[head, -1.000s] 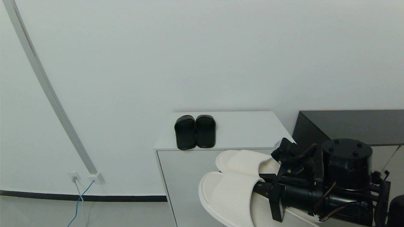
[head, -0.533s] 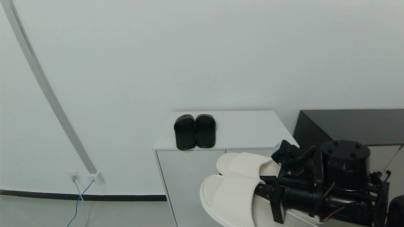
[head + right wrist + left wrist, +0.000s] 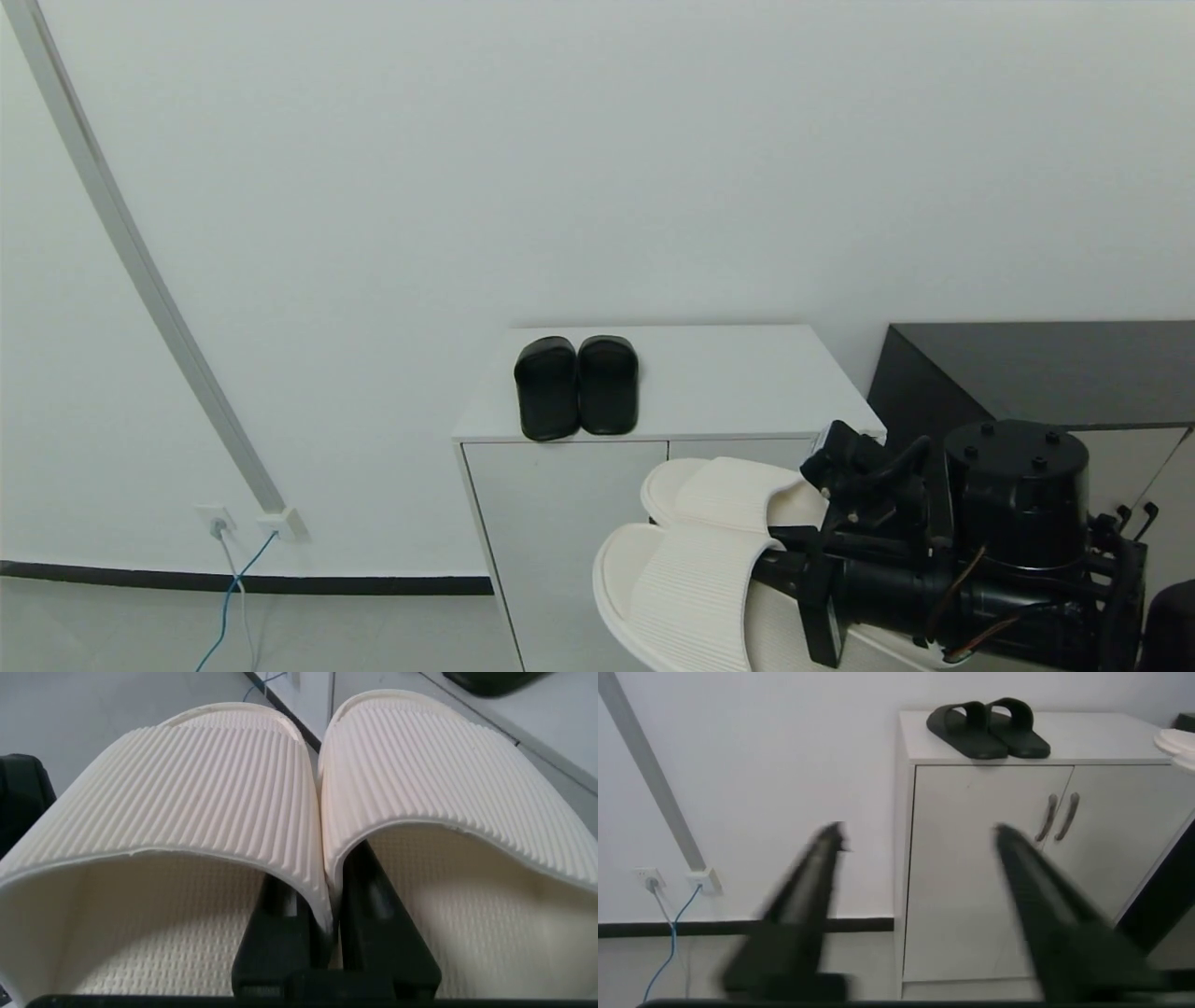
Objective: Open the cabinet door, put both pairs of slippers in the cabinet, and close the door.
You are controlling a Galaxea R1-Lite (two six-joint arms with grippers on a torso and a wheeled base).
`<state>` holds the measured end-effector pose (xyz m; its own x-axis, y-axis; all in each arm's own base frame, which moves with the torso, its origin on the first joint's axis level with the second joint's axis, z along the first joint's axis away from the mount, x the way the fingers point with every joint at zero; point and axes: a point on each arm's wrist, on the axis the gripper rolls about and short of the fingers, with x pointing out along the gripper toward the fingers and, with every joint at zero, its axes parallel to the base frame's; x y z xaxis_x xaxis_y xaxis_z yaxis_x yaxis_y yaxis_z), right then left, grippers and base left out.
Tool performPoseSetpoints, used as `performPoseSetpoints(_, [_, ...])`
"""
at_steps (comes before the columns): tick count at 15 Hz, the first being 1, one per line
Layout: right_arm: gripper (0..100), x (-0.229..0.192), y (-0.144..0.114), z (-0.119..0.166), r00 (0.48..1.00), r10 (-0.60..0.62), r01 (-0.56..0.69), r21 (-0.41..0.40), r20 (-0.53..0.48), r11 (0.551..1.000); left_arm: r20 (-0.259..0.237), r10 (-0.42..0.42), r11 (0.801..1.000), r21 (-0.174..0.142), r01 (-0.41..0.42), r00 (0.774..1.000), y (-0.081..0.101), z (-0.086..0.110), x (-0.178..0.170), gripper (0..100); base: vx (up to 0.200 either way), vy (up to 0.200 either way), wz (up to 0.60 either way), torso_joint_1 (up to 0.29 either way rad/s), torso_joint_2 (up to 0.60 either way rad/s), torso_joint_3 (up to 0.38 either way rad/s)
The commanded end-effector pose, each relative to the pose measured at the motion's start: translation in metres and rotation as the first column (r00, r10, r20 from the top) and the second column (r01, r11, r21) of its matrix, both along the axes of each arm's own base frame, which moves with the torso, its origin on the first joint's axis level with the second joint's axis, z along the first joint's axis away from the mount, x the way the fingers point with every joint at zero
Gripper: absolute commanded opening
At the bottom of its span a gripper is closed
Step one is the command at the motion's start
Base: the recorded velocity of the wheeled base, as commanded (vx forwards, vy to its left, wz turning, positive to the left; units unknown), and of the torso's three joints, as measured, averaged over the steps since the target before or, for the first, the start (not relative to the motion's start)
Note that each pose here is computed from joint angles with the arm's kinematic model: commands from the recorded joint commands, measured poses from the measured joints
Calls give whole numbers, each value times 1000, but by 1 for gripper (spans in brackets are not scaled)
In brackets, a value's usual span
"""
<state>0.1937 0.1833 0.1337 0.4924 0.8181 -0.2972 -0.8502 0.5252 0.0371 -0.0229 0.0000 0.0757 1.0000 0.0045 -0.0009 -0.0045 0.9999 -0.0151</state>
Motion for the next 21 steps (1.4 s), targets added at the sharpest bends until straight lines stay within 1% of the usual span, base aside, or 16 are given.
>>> performPoseSetpoints(1, [0,0,0,-2,1000,0,-1,-7,-6,1000,-1,0,1000,0,0,1000,0,0,0,100,0,0,0,-154,349,193])
performPoseSetpoints(9, [0,-3,-1,-4,1000,8,-8,-16,9,1000,-1,0,1000,1,0,1000,0,0,0,100,0,0,0,-167,392,220])
performPoseSetpoints(21, [0,-3,-1,-7,1000,10,-10,-28,0,1000,-1,0,1000,1,0,1000,0,0,0,100,0,0,0,-205,531,319])
